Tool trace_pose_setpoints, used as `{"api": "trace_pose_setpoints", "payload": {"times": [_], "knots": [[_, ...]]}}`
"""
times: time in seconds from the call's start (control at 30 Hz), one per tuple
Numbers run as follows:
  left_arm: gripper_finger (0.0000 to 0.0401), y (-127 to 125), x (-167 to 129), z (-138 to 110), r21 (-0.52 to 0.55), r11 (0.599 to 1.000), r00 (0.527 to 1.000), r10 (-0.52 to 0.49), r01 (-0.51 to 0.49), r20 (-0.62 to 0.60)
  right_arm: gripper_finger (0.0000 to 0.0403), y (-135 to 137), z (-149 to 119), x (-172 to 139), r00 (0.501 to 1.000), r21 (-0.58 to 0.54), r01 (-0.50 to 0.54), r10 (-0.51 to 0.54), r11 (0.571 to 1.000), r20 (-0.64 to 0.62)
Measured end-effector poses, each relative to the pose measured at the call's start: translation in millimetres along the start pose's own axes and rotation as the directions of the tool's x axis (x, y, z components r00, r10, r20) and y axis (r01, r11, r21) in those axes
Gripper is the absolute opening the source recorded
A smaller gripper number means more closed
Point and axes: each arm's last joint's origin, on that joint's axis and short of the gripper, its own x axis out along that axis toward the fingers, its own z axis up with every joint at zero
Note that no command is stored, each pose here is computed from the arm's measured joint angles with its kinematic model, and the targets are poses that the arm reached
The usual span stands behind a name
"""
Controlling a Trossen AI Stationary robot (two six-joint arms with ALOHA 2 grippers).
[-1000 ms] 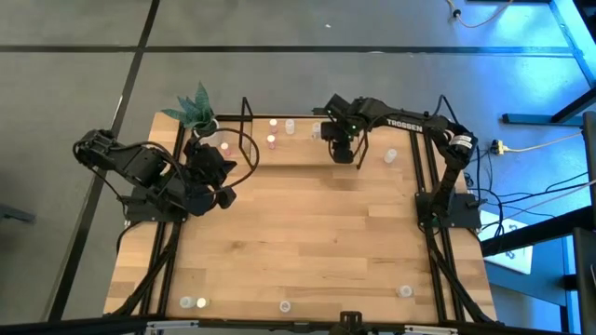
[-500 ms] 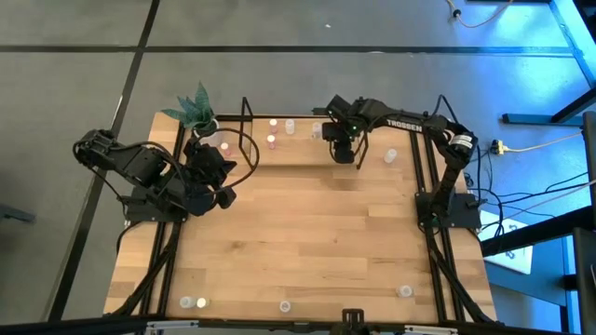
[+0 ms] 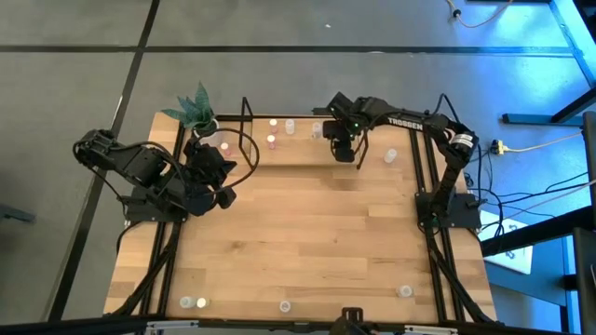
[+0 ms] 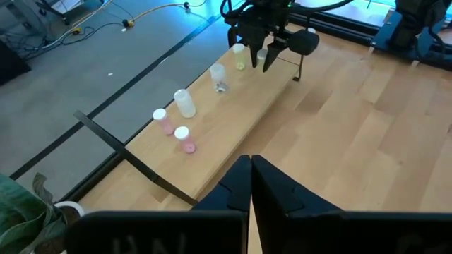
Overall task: Pick and place medicine bottles onto shelf by color
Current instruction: Put the right yellow pill bottle on the shelf aligned with the other yellow pill bottle
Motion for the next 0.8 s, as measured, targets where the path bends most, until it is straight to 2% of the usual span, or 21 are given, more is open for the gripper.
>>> {"api": "trace_pose_setpoints", "payload": {"times": [0.2,0.8], "knots": [[0.0004,-0.2,0.0,0.1,-0.002,1.000,1.000,-0.001,0.001,0.001,0.0116,2.0,-10.3,11.1,0.999,0.008,0.002,-0.001,1.000,-0.032],[0.0005,-0.1,0.0,0.1,-0.002,1.000,1.000,-0.001,0.001,0.001,0.0116,-0.5,-10.4,9.7,0.999,0.009,0.014,-0.014,1.000,-0.033]]}}
